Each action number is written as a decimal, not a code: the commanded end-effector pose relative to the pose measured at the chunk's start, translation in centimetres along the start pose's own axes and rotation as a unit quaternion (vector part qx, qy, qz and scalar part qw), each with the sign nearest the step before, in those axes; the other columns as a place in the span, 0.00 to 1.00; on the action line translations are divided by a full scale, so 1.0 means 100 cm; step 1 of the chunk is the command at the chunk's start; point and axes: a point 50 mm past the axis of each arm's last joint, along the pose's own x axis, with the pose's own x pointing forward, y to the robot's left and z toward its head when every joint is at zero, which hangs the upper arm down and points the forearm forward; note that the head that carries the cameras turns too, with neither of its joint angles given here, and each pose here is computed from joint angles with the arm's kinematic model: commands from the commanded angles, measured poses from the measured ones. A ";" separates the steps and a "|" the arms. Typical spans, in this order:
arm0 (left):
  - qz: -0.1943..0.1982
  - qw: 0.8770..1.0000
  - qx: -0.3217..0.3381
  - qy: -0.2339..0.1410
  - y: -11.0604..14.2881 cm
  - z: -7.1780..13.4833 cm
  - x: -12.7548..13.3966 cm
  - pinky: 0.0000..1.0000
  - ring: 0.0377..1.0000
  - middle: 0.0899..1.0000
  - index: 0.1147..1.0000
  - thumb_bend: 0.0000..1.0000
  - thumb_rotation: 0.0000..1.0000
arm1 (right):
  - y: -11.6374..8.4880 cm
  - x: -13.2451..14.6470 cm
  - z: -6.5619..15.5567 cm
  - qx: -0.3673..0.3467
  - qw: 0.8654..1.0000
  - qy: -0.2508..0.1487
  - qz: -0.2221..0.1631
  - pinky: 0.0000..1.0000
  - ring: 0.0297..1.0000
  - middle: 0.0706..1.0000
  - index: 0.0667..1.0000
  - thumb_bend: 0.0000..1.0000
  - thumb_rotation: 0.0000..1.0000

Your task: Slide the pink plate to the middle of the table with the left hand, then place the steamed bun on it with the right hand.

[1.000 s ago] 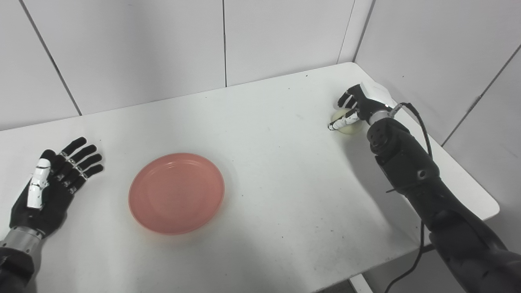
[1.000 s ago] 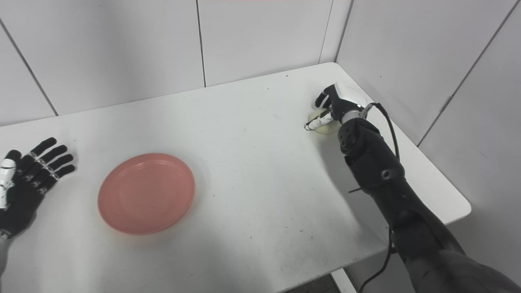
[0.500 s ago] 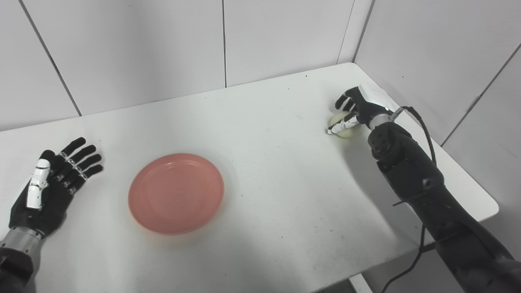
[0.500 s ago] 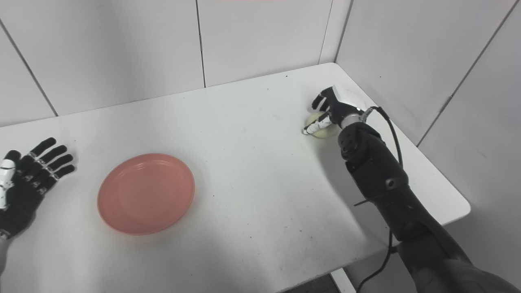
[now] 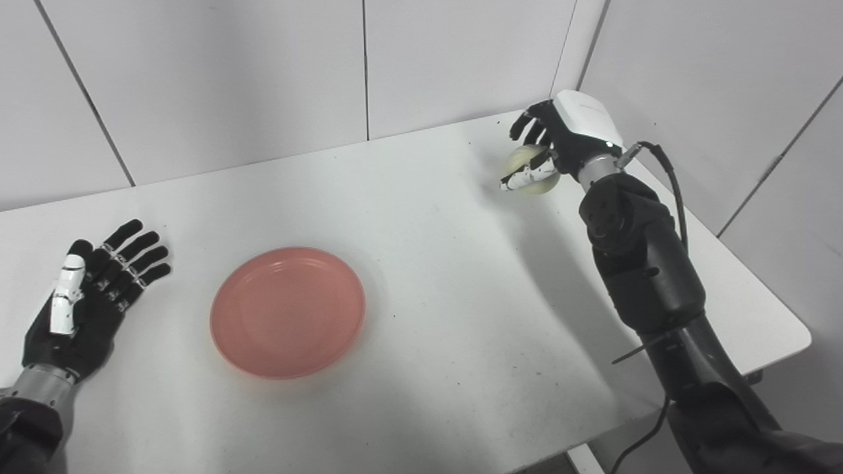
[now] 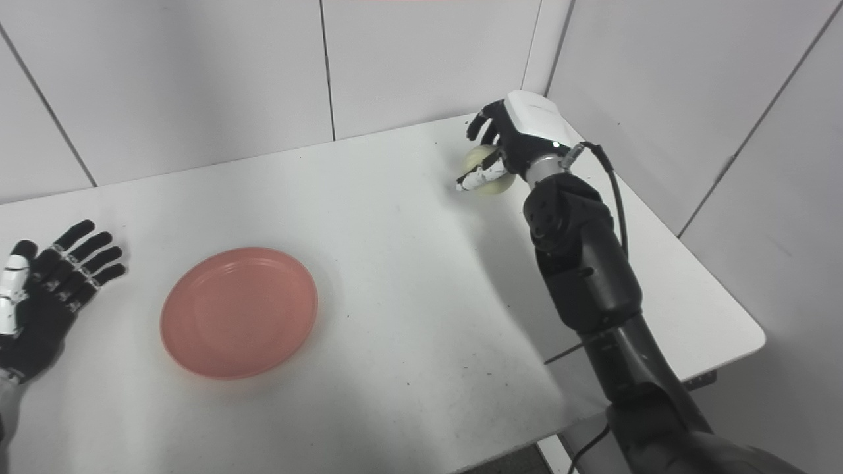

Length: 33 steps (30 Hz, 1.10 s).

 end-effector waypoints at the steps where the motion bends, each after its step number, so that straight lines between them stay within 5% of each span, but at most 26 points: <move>1: 0.018 0.995 -0.024 0.100 -0.010 -0.053 -0.023 0.81 0.82 0.84 0.81 0.57 0.94 | -0.030 0.002 0.022 -0.003 0.999 -0.031 -0.044 0.36 0.42 0.42 0.50 0.52 0.00; 10: 0.025 0.994 -0.020 0.104 -0.032 -0.050 -0.016 0.82 0.83 0.83 0.81 0.54 0.97 | -0.017 0.008 0.047 -0.007 0.997 -0.082 -0.010 0.35 0.41 0.41 0.50 0.52 0.00; 33: 0.033 0.993 -0.008 0.114 -0.093 -0.046 0.009 0.86 0.86 0.86 0.84 0.47 1.00 | 0.031 -0.012 0.167 0.007 0.961 -0.264 0.080 0.28 0.34 0.38 0.51 0.52 0.00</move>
